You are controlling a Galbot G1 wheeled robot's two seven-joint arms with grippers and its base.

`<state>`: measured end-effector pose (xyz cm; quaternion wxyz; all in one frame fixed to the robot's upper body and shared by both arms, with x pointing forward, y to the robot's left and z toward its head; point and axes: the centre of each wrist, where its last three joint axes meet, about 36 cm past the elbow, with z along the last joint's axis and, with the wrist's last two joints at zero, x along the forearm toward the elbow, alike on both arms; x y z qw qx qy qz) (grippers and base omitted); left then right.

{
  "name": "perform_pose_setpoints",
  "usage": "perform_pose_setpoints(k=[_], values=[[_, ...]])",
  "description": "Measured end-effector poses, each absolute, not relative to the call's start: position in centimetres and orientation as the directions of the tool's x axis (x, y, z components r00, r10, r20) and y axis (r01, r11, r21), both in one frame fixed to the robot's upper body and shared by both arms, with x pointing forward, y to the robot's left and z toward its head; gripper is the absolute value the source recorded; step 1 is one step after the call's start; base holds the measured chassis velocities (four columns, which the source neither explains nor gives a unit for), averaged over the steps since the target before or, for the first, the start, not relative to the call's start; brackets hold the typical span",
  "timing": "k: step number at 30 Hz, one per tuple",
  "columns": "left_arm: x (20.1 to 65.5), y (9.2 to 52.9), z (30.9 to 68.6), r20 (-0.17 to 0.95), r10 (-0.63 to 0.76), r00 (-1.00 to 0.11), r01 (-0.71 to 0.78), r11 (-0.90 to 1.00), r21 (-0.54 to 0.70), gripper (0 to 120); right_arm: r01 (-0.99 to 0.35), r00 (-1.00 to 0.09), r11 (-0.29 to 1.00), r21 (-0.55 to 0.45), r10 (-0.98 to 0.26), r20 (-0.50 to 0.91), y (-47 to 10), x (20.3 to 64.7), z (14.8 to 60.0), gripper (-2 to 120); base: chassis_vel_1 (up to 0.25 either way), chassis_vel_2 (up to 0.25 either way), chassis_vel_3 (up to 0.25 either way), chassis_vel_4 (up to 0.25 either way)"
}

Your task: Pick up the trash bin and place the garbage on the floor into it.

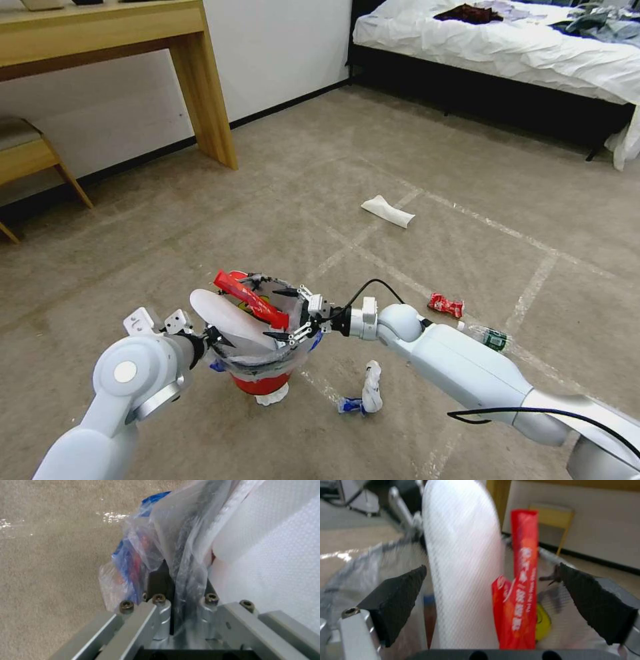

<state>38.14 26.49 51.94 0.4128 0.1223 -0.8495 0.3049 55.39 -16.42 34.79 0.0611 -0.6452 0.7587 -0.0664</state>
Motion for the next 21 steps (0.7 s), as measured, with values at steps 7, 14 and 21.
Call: perform_pose_setpoints(k=[7,14,21], values=[[38.4,26.8,51.7,0.782,0.034,-0.623,-0.468,0.784,-0.407,4,-0.965,-0.172,0.195,-0.173,-0.975,-0.140,-18.2,56.8,39.3,100,0.000,0.000,0.000,0.000],[38.4,27.1,51.6,0.785,0.027,-0.618,-0.474,0.784,-0.400,4,-0.952,-0.192,0.233,-0.196,-0.960,-0.206,-20.2,57.9,42.6,100,0.000,0.000,0.000,0.000],[38.5,27.7,51.9,0.787,0.012,-0.617,-0.488,0.779,-0.394,4,-0.910,-0.298,0.363,-0.197,-0.908,-0.295,-23.0,58.3,45.8,100,0.000,0.000,0.000,0.000]])
